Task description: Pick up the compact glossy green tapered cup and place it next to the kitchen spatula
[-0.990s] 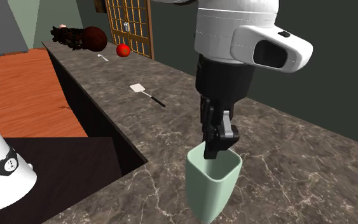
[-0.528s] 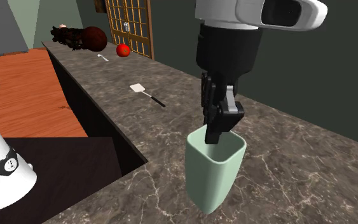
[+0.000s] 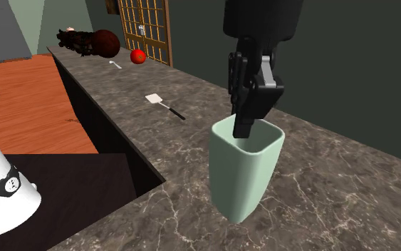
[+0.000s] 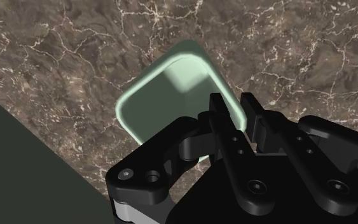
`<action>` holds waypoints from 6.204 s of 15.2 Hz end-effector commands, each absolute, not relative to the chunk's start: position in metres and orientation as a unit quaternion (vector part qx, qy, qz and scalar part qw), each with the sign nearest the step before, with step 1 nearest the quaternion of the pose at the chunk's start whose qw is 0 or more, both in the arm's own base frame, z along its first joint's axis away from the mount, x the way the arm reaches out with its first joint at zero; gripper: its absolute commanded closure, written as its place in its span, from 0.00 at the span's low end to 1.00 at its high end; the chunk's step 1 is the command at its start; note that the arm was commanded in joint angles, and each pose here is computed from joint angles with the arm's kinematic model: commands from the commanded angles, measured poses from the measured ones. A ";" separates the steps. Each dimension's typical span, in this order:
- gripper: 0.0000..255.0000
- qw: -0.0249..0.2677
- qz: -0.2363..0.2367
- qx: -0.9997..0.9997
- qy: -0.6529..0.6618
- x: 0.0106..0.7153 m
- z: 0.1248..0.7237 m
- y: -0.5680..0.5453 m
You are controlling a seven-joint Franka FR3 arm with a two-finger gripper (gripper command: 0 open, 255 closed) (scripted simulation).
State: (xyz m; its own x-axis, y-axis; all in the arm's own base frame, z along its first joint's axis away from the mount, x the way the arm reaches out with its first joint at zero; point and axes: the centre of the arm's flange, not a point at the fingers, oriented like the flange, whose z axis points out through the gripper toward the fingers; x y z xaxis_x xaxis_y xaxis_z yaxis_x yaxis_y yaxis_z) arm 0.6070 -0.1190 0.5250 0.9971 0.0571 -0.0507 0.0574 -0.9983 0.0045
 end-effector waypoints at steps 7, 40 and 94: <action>1.00 0.003 -0.025 0.999 0.029 0.607 0.568 -0.119; 1.00 0.003 -0.025 0.999 0.029 0.514 0.610 0.198; 0.00 0.003 -0.025 0.999 0.029 0.498 0.400 0.253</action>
